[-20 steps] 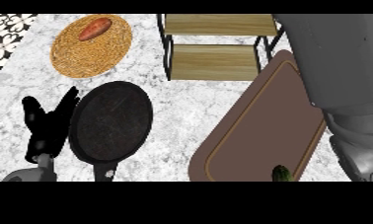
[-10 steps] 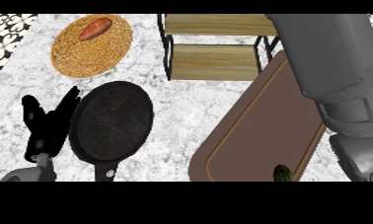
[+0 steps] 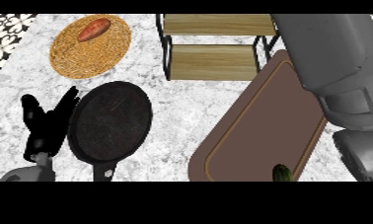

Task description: Pick the cupcake from the tray and place it in the tiered shelf

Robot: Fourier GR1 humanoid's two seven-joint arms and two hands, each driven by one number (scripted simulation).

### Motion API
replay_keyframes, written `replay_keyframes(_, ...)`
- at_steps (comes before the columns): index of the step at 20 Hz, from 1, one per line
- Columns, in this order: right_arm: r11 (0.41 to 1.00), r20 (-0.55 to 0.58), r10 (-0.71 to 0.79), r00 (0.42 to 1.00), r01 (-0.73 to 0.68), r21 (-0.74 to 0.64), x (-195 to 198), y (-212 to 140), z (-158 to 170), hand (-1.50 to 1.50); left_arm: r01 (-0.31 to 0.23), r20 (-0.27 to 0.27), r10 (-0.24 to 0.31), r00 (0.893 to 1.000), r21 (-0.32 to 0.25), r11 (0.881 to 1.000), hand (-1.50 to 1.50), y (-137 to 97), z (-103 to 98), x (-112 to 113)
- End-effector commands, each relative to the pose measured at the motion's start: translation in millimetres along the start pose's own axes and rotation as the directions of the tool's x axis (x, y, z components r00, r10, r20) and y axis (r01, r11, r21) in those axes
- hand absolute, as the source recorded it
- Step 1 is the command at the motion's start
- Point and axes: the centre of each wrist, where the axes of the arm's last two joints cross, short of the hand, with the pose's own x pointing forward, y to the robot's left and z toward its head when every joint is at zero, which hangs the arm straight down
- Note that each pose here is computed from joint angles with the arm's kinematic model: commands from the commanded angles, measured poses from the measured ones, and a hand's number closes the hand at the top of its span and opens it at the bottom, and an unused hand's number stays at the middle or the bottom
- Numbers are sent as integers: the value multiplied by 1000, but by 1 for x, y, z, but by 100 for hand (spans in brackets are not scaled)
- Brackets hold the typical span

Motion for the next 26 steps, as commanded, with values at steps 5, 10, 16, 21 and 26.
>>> replay_keyframes(5,954,-82,-283,956,271,-126,14,1,5,-150,-39,-22,38,999,-70,997,0,-26,-2,-1)
replay_keyframes(10,873,-67,-469,881,451,-187,-6,-19,-2,-150,-30,-19,29,999,-73,997,0,-30,-2,-12)
replay_keyframes(16,730,-52,-668,742,641,-237,-6,-58,-3,-150,-44,-38,42,998,-55,998,0,-26,-7,-7)
replay_keyframes(21,677,-34,-684,729,617,-401,-34,-77,-1,-150,-44,-32,42,999,-69,997,0,-15,-3,-5)
replay_keyframes(26,644,-84,-678,731,535,-547,-71,-109,6,-150,-39,-29,38,999,-48,998,0,-11,6,-8)
